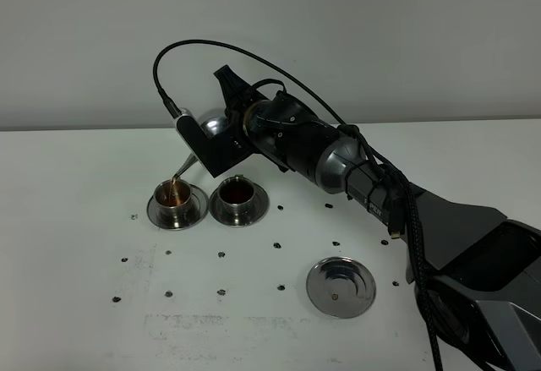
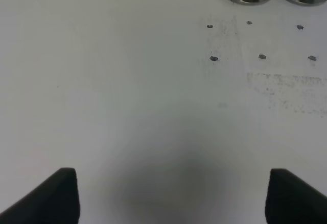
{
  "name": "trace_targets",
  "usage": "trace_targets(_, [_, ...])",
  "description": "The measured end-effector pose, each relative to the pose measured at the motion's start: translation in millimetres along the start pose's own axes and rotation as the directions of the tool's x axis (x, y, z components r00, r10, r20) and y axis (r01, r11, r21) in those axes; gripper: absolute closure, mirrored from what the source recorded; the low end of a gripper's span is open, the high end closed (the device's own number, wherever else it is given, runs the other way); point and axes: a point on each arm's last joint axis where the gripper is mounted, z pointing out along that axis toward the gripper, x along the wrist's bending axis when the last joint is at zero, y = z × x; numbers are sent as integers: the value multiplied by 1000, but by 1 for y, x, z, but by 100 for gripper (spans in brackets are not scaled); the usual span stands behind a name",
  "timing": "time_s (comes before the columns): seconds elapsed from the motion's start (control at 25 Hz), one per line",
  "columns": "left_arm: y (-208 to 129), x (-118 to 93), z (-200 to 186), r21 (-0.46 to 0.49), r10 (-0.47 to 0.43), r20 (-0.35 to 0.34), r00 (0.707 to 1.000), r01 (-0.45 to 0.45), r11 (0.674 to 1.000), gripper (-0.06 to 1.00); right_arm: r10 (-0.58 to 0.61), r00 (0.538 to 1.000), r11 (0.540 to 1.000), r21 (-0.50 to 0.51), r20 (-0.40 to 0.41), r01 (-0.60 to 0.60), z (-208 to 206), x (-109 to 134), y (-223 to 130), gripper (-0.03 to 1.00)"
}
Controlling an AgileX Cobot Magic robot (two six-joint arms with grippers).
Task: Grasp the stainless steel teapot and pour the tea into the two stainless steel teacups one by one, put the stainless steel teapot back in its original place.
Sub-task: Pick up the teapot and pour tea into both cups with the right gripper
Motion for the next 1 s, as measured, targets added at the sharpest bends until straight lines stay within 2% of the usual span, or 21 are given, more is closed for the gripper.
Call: trace_targets(1.0, [0,0,0,0,0,0,1000,0,1000,22,-44,999,999,26,10,44,0,-1,-2,79])
